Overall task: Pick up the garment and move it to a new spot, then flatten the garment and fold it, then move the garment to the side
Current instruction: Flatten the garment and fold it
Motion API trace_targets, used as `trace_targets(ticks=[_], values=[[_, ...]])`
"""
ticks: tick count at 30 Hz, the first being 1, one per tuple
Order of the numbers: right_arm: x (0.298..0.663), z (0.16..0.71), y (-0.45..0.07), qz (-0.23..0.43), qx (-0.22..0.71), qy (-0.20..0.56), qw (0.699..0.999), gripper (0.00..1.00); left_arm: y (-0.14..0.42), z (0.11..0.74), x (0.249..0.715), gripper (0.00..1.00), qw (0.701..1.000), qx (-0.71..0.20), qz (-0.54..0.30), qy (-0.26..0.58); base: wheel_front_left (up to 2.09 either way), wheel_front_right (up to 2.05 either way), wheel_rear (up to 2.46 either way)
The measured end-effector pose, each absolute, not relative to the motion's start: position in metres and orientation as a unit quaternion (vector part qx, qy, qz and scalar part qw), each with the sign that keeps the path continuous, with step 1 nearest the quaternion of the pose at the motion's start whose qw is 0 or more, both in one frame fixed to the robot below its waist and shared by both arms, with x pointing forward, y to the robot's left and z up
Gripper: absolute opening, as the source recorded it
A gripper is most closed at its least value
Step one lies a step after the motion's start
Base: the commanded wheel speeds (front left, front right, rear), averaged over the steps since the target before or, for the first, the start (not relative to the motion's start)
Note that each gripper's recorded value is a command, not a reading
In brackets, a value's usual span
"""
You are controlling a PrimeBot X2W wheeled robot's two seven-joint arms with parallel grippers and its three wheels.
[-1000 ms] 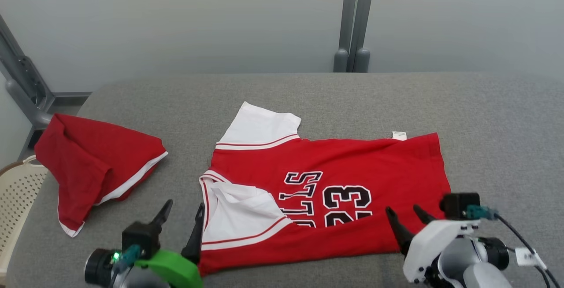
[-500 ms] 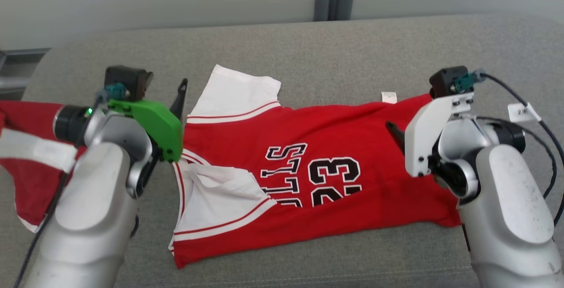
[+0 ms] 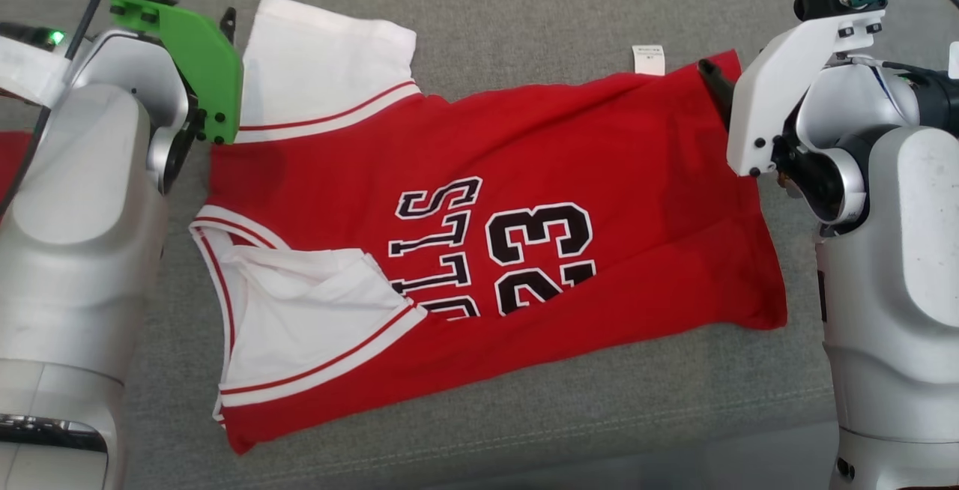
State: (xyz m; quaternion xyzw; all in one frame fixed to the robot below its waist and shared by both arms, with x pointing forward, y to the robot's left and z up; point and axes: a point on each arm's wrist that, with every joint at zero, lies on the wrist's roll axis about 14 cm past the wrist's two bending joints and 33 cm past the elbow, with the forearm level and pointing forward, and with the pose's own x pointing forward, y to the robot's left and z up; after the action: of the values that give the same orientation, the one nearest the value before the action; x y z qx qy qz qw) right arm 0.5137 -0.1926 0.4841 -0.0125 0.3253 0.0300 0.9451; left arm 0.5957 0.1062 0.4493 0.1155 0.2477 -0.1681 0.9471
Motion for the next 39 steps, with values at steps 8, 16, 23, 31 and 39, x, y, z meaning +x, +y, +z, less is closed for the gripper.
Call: trace_targets(ticks=[8,16,23,31,39], values=[[0.523,0.442,-0.221,-0.008,-0.014,0.358,0.934,1.0,0.095,0.385,0.619,1.0,0.927,0.125,-0.171,0.311,0.0,0.0,0.0],[0.518,0.423,-0.237,-0.026,-0.018,0.38,0.924,1.0,0.084,0.363,0.636,1.0,0.92,0.125,-0.167,0.332,0.0,0.0,0.0],[0.517,0.419,-0.236,-0.025,-0.022,0.388,0.921,1.0,0.075,0.359,0.632,0.0,0.911,0.125,-0.18,0.349,0.0,0.0,0.0],[0.521,0.424,-0.237,-0.025,-0.041,0.408,0.912,1.0,0.064,0.361,0.625,0.0,0.914,0.116,-0.183,0.343,0.0,0.0,0.0],[0.54,0.431,-0.242,-0.039,-0.052,0.416,0.907,1.0,0.051,0.365,0.611,0.0,0.916,0.099,-0.185,0.342,0.0,0.0,0.0]])
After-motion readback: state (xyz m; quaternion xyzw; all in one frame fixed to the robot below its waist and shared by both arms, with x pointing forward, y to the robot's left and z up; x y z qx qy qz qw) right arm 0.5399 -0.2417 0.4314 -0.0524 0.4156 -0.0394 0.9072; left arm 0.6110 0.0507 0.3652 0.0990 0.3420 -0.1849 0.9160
